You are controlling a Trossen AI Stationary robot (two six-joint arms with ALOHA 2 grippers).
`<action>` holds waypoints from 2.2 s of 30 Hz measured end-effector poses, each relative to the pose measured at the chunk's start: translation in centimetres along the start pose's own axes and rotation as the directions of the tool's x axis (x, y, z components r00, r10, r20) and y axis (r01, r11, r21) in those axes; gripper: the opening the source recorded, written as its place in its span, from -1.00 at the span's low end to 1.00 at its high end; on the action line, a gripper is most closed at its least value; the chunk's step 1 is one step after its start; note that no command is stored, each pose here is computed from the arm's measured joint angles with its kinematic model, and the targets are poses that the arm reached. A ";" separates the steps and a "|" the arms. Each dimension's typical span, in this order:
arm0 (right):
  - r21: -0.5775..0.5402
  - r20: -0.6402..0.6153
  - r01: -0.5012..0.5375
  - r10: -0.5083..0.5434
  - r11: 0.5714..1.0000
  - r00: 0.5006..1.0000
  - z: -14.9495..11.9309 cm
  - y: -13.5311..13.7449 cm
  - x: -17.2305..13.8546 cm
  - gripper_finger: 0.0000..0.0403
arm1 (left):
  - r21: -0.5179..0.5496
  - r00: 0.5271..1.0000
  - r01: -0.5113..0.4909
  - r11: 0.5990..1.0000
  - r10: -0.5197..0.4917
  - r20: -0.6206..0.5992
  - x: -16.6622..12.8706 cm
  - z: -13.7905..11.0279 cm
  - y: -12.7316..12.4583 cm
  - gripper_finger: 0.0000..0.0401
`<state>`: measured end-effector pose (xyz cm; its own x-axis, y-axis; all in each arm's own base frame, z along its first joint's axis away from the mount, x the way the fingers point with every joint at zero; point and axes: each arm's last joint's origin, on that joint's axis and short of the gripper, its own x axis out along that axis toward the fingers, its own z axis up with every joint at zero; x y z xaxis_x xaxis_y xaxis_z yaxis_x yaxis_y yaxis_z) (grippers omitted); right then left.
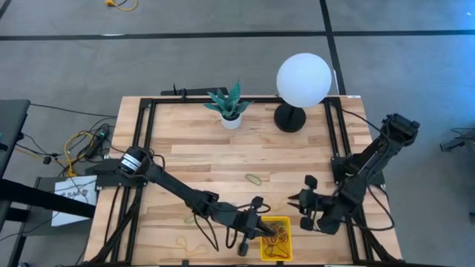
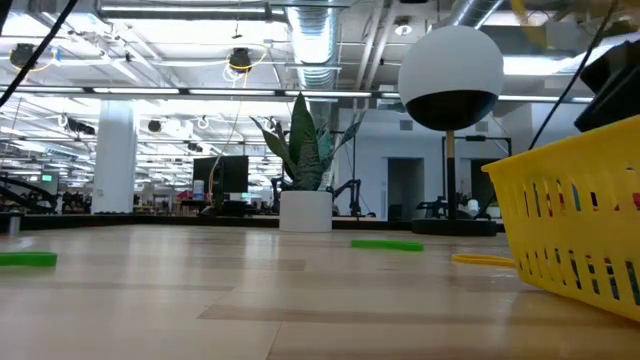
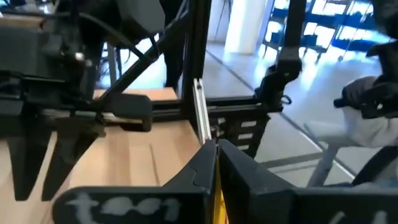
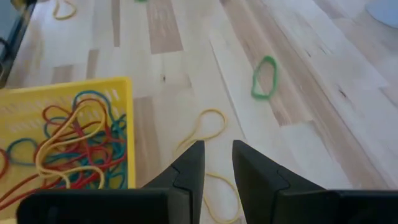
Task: Pick and place rubber bands into bin
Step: Put the yellow rubber band into the yellow basket
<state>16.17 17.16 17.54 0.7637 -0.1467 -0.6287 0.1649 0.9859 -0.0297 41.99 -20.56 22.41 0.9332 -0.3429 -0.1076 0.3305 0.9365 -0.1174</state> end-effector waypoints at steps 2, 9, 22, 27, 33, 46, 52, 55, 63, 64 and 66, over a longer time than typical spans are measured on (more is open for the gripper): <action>0.008 0.001 0.007 -0.007 1.000 1.000 0.1 -0.1 0.1 -0.63 | -0.001 1.000 -0.022 1.000 0.022 -0.022 0.0 -0.2 0.1 -1.00; 0.025 -0.006 0.016 -0.016 1.000 1.000 0.4 -0.4 0.5 -0.63 | -0.035 1.000 0.012 0.999 -0.011 0.011 1.9 -2.3 0.3 -1.00; 0.026 -0.039 -0.016 0.017 1.000 0.999 0.3 -0.3 0.5 -0.63 | -0.066 0.990 -0.048 0.997 0.039 -0.132 4.4 -2.9 2.2 -0.94; 0.032 -0.039 -0.016 0.018 0.999 0.999 0.3 -0.3 0.5 -0.63 | -0.050 0.979 -0.060 0.997 0.049 -0.198 4.3 -3.5 2.4 -0.78; 0.035 -0.039 -0.016 0.018 0.999 0.999 0.3 -0.3 0.5 -0.63 | -0.046 0.975 -0.063 0.997 0.052 -0.217 4.3 -3.7 2.4 -0.56; 0.018 -0.057 -0.007 0.008 1.000 0.998 -0.1 0.2 1.7 -0.63 | -0.125 0.840 -0.060 0.990 -0.018 -0.542 -1.5 1.2 -0.1 -0.51; 0.048 -0.077 -0.015 0.019 0.999 0.997 0.4 -0.2 2.0 -0.63 | -0.124 0.712 -0.181 0.976 0.043 -0.701 -6.3 2.4 -4.7 -0.51; 0.051 -0.078 -0.012 0.015 0.999 0.997 0.4 -0.3 2.1 -0.63 | -0.158 0.661 -0.231 0.960 0.036 -0.750 -7.6 1.3 -7.8 -0.52; 0.051 -0.077 -0.012 0.016 0.999 0.997 0.4 -0.3 2.1 -0.63 | -0.173 0.548 -0.390 0.904 0.077 -0.833 -10.0 -2.7 -13.2 -0.52; 0.051 -0.078 -0.012 0.016 0.999 0.997 0.4 -0.3 2.1 -0.63 | -0.170 0.537 -0.419 0.892 0.093 -0.838 -10.3 -2.9 -13.4 -0.52; 0.050 -0.078 -0.012 0.016 0.999 0.997 0.4 -0.3 2.1 -0.63 | -0.176 0.521 -0.472 0.864 0.112 -0.846 -10.5 -3.4 -13.8 -0.52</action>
<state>17.96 16.51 16.56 0.7151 -0.1246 -0.6879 0.1869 0.9822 0.0164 27.19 -30.12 21.81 0.4040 -0.1365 -0.9045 -0.1796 0.9577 -0.2247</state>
